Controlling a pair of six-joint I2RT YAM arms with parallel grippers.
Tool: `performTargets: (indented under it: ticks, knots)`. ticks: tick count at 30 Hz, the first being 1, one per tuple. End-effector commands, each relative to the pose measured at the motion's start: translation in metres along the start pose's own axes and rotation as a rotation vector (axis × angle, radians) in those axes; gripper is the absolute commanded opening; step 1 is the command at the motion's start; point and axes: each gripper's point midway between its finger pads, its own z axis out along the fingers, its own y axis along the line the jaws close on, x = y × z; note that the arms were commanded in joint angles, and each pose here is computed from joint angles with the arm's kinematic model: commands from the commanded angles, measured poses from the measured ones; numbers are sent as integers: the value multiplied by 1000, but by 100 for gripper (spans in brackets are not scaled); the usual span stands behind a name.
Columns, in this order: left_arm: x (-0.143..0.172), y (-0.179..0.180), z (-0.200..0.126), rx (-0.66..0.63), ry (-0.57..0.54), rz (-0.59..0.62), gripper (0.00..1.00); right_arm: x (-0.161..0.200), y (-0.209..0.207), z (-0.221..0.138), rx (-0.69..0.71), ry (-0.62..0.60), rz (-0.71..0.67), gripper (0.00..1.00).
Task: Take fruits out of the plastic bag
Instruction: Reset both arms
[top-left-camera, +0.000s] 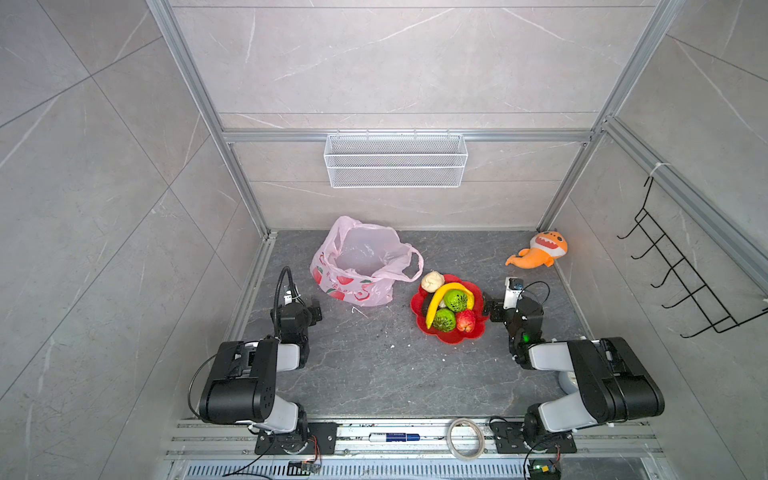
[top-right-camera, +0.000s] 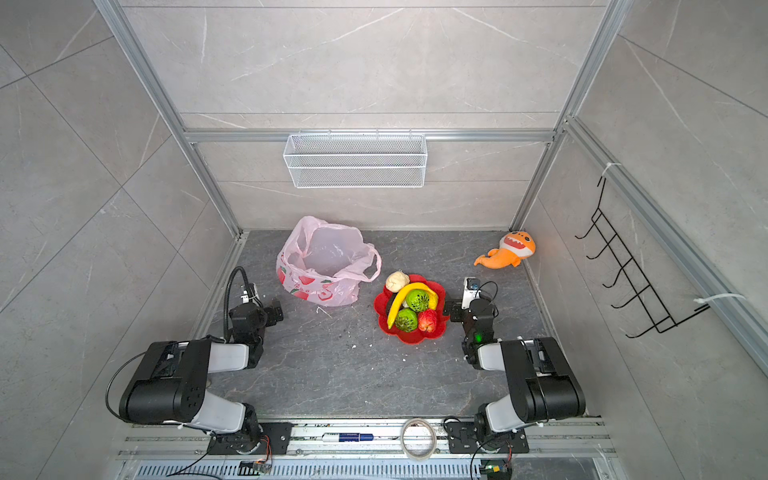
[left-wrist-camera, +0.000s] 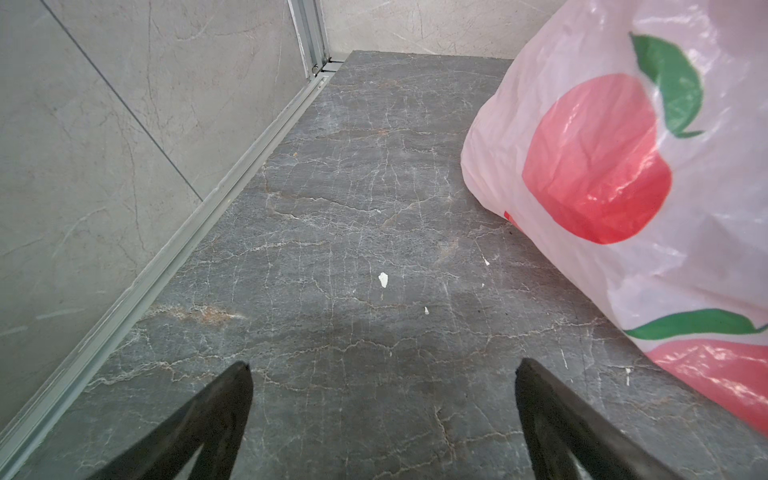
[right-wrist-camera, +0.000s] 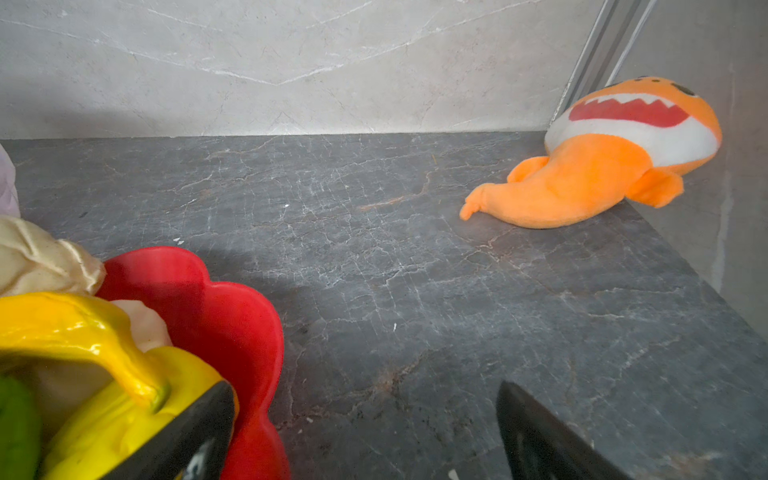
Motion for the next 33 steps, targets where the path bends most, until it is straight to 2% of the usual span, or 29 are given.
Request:
performTargets:
  ticks: [1, 26, 29, 33]
  knots:
    - [-18, -1, 3, 5, -56, -10, 100, 4, 3, 4, -14, 27, -19, 99]
    - [-17, -1, 3, 5, -52, -10, 100, 3, 8, 6, -23, 36, -39, 99]
    - [-17, -1, 3, 5, -51, -9, 100, 4, 17, 7, -76, 46, -56, 99]
    - [-17, -1, 3, 7, -53, -10, 100, 4, 18, 7, -79, 45, -54, 99]
